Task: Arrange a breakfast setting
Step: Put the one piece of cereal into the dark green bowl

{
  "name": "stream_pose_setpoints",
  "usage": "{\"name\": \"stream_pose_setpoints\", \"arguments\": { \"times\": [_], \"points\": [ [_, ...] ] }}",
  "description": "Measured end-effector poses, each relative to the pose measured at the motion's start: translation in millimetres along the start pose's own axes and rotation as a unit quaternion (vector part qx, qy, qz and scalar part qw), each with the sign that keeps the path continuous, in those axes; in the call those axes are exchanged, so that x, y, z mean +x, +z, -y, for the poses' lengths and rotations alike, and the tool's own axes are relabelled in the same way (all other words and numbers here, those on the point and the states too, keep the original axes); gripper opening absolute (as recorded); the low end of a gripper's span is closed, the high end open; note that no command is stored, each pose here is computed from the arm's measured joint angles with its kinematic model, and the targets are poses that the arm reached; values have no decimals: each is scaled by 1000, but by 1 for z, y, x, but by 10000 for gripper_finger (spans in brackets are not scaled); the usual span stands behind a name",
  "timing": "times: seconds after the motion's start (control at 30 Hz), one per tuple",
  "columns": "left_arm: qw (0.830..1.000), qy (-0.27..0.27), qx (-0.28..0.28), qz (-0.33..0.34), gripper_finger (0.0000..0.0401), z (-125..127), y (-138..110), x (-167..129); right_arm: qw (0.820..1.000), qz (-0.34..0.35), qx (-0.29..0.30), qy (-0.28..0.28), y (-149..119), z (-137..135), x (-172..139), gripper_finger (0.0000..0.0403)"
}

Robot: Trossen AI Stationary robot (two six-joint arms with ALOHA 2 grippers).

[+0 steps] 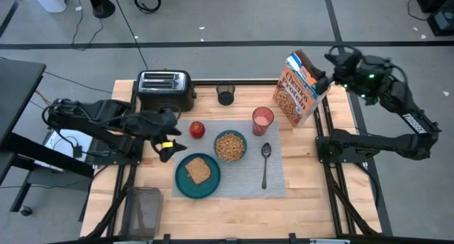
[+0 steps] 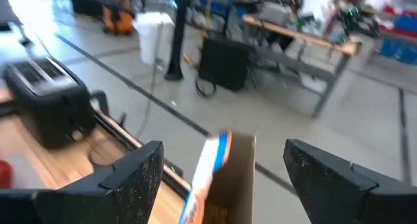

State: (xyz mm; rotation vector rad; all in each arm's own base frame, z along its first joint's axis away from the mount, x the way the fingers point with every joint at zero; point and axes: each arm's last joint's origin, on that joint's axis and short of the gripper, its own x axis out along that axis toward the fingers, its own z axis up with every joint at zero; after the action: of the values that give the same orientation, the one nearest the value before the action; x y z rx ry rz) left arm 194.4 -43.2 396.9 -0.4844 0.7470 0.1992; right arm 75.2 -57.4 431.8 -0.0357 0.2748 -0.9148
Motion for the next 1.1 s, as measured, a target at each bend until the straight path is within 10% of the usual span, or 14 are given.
{"name": "stream_pose_setpoints", "arguments": {
  "times": [0.63,1.1],
  "points": [
    [988,22,-9,-154,221,2,-148,124,973,156,17,168,44,-17,-19,275],
    [983,71,53,-163,194,-10,-181,187,963,202,19,175,66,-57,16,265]
  ]
}}
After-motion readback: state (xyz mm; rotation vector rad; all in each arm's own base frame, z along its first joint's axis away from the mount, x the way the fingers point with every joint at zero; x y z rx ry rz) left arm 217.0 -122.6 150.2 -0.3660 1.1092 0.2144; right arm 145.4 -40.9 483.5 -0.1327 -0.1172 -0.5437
